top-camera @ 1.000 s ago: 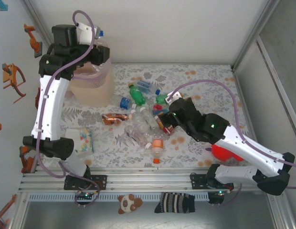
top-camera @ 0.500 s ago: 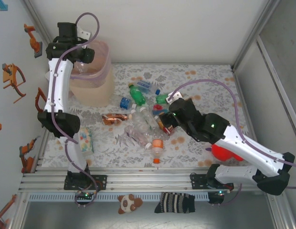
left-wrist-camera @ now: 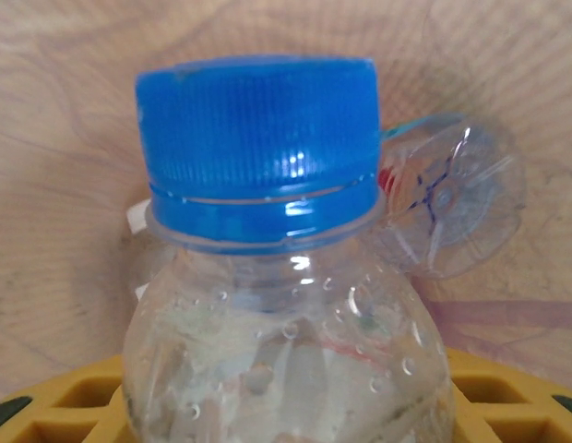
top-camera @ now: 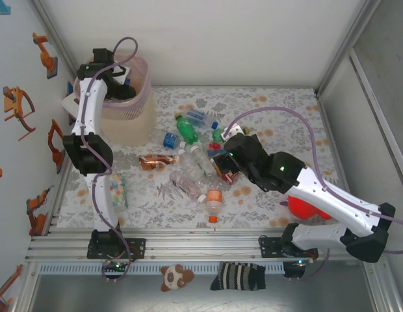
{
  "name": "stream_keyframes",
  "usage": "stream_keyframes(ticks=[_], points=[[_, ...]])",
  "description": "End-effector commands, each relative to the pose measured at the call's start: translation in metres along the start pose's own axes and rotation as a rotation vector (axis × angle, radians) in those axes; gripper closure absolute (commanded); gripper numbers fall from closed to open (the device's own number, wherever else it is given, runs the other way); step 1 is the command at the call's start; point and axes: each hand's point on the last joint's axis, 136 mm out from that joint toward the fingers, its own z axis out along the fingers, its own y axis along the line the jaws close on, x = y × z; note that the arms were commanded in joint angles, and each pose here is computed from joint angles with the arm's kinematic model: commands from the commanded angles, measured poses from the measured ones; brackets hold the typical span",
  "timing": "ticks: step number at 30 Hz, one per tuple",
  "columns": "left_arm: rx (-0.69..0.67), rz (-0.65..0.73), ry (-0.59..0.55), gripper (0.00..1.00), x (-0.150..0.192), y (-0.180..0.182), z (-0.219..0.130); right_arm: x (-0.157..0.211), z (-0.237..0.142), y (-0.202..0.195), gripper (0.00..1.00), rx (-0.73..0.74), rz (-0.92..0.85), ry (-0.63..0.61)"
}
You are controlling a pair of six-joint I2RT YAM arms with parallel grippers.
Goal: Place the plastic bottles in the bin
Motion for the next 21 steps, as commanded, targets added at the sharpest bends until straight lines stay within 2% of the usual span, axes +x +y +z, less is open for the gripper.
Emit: stream_keyframes(ticks=[1, 4, 9, 14, 21], points=[[0.053, -0.047, 0.064, 0.45, 0.017, -0.005, 0.009, -0.011, -0.005, 0.001, 0.07, -0.007, 0.034, -0.019], [0.068, -0.062, 0.092, 0.42, 0.023, -0.006, 0.018, -0.01, -0.003, 0.001, 0.08, -0.005, 0.034, -0.012], [0.084, -0.074, 0.074, 0.31, 0.019, -0.01, 0.014, -0.009, -0.003, 0.0, 0.08, -0.001, 0.054, -0.008], [0.081, -0.083, 0.022, 0.27, 0.008, -0.01, -0.004, -0.006, -0.004, 0.001, 0.07, -0.012, 0.091, -0.004], [0.09, -0.093, -0.082, 0.26, -0.012, -0.014, -0.044, 0.001, 0.001, 0.009, 0.1, -0.036, 0.142, 0.032]])
